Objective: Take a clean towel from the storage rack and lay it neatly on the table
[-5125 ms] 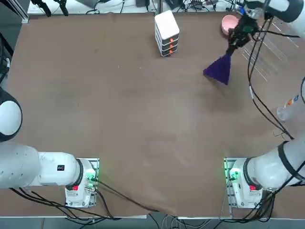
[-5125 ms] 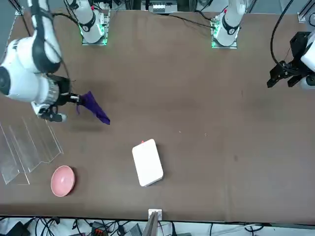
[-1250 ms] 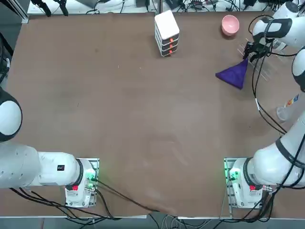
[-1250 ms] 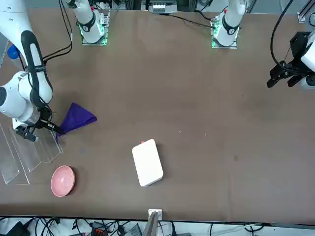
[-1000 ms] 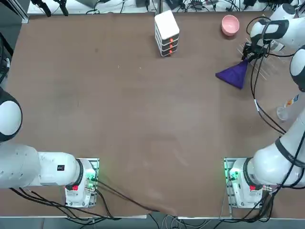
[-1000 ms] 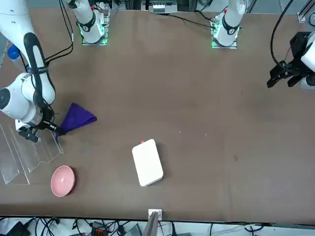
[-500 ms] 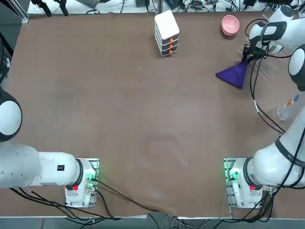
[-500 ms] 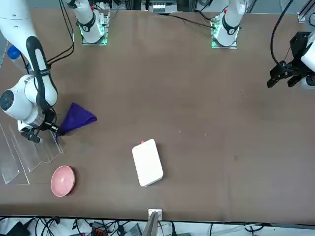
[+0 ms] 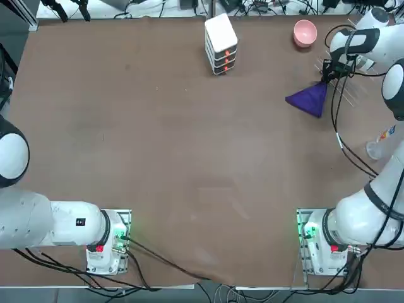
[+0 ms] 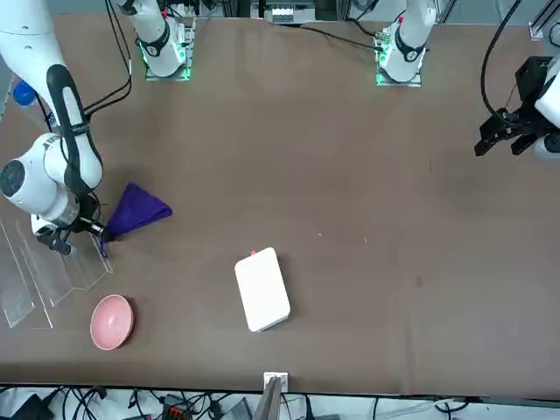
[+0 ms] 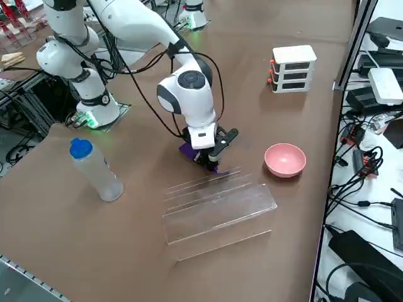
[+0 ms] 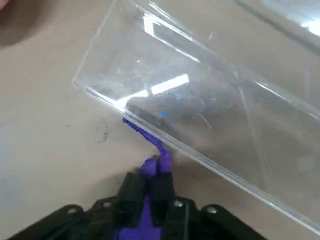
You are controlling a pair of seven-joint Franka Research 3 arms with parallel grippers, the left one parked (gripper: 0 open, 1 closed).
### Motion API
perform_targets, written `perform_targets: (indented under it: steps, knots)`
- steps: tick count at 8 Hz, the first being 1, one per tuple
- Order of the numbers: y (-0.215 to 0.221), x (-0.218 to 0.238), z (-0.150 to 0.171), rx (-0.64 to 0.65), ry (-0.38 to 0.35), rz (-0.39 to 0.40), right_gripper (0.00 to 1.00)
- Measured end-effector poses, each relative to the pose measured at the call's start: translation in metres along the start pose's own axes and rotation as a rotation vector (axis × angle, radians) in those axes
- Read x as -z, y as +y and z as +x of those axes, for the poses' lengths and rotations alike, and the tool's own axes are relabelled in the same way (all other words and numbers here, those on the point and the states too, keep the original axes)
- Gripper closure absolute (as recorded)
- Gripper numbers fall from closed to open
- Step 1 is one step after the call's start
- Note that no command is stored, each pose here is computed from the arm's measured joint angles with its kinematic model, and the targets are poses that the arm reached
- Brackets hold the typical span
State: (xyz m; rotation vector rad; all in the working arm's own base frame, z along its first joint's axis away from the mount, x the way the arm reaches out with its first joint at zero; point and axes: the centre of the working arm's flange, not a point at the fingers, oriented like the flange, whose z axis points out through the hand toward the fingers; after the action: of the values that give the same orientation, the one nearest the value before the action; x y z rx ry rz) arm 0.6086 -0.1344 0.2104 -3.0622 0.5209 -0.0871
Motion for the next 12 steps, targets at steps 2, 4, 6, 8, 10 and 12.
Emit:
perform_targets:
  steps: [2, 4, 6, 8, 10, 12]
  knots:
    - [-0.001, 0.003, 0.001, 0.004, 0.006, -0.001, 0.89]
    - [-0.002, 0.015, 0.003, 0.009, 0.013, 0.003, 0.93]
    - [-0.004, 0.035, 0.003, 0.011, 0.001, 0.013, 0.93]
    - [-0.010, 0.046, -0.003, 0.021, -0.054, 0.021, 0.94]
    - [-0.035, 0.057, -0.023, 0.061, -0.190, 0.031, 0.95]
    - [-0.056, 0.073, -0.051, 0.102, -0.330, 0.036, 0.96]
